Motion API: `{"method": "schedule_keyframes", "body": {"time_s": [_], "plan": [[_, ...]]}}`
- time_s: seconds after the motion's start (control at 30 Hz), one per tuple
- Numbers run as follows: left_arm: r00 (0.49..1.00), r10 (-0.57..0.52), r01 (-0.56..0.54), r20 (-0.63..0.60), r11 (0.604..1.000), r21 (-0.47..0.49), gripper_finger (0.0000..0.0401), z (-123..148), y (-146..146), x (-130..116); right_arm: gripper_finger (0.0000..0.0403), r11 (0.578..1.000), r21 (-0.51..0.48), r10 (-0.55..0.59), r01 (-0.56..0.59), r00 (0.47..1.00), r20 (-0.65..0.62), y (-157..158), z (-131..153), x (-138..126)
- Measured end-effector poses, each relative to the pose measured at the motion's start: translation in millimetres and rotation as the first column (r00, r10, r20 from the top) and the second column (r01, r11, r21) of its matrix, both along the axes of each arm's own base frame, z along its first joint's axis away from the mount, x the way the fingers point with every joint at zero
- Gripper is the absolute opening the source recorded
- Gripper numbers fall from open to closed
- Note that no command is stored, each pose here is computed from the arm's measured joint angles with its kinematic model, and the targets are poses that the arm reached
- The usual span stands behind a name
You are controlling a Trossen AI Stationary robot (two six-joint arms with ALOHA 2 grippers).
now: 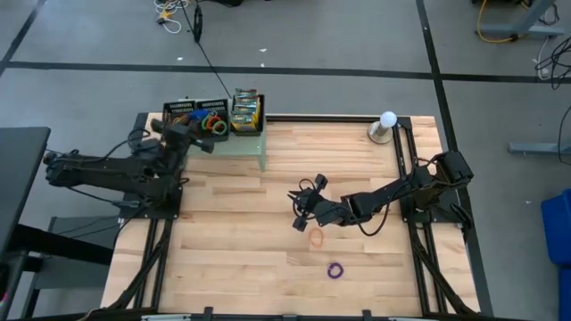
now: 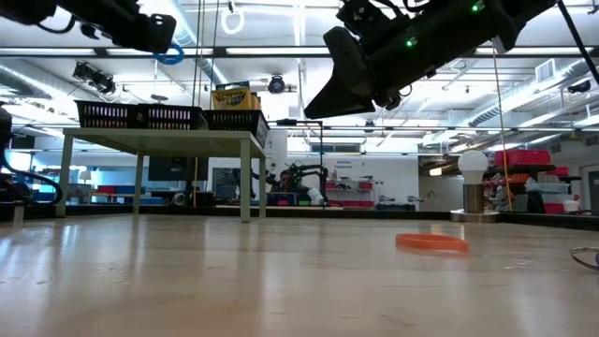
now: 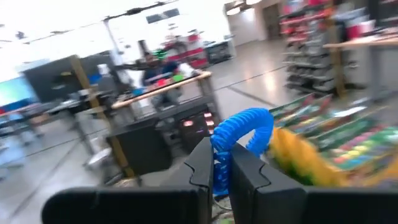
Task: Pick & Place Office Desk Supplies
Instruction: Put the blue spring keychain into the middle black bin on the shelf
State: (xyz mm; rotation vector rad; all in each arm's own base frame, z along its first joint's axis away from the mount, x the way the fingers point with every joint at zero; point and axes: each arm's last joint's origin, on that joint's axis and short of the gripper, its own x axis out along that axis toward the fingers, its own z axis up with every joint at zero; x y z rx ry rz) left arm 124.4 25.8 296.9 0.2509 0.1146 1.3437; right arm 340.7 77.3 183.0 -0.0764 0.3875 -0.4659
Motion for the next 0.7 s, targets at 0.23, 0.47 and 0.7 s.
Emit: {"method": "schedule_keyframes", "body": {"time_s": [0.23,0.47,0.7], "plan": [[0.983,-0.167,0.179,0.081,0.965,-0.189,0.0026,8,28,1,0.0048,1.0,0.001,0.002,-0.002,1.0,-0.001,0,0,0],[0.973,-0.158,0.206,0.169,0.924,-0.321,0.0026,4,67,-8,0.0048,1.0,-0.001,0.004,-0.004,1.0,-0.009,0,-1,0],[0.973,-0.126,0.197,0.192,0.887,-0.418,0.0045,-7,93,-12,0.0048,1.0,-0.002,0.004,-0.004,1.0,-0.01,0,-1,0]]}}
